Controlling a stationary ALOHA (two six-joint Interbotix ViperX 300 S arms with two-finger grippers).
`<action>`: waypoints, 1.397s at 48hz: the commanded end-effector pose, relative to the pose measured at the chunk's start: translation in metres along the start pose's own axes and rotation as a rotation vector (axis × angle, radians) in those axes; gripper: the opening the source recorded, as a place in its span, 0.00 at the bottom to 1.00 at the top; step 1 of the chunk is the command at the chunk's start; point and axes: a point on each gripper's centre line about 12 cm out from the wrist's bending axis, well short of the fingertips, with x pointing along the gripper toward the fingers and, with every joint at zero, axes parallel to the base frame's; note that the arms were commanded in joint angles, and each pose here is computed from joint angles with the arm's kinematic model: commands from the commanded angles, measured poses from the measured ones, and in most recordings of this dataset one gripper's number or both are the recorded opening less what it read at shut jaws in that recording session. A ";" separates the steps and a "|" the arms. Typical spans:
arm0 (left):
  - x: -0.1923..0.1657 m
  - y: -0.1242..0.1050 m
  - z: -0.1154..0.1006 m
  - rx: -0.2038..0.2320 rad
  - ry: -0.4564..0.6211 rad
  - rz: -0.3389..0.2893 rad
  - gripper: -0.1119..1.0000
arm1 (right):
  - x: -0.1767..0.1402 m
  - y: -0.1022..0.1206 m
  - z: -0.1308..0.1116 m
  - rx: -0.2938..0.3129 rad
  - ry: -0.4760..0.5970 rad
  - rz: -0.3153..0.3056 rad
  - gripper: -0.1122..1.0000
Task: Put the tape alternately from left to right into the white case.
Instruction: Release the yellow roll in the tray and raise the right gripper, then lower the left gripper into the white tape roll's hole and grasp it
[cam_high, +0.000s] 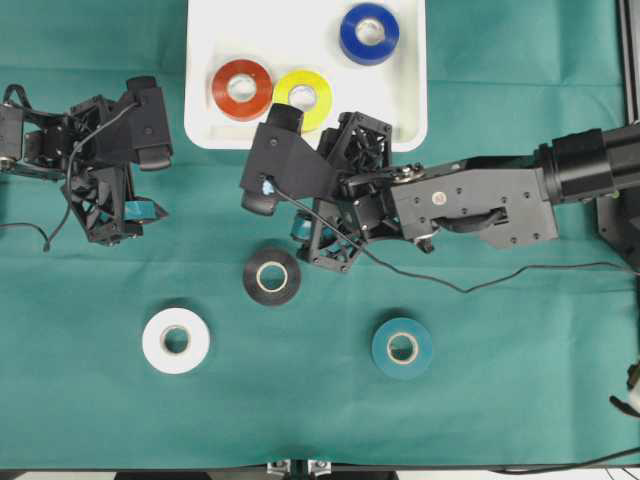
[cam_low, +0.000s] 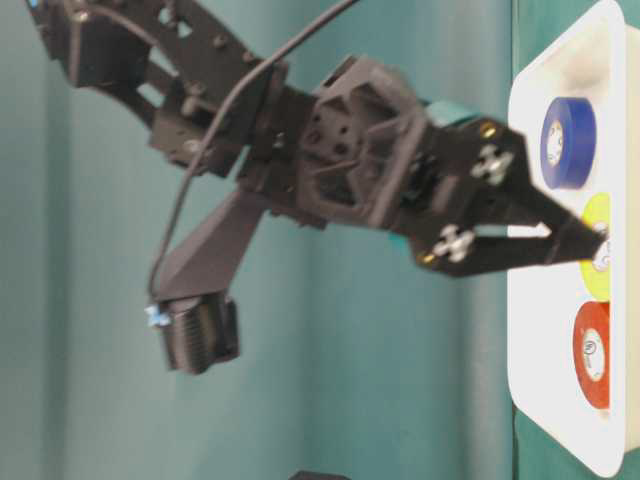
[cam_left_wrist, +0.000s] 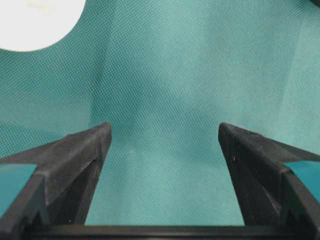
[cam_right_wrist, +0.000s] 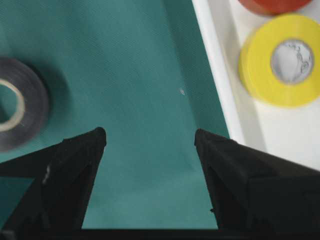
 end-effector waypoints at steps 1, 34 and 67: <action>-0.006 -0.002 0.009 0.000 -0.037 -0.009 0.84 | -0.014 -0.003 0.003 0.008 -0.027 0.015 0.81; -0.007 -0.005 0.011 0.005 -0.044 -0.014 0.84 | 0.004 -0.009 -0.026 0.007 0.024 0.027 0.81; -0.016 -0.063 0.014 0.166 -0.069 -0.129 0.83 | -0.001 -0.016 -0.040 0.039 -0.003 0.068 0.81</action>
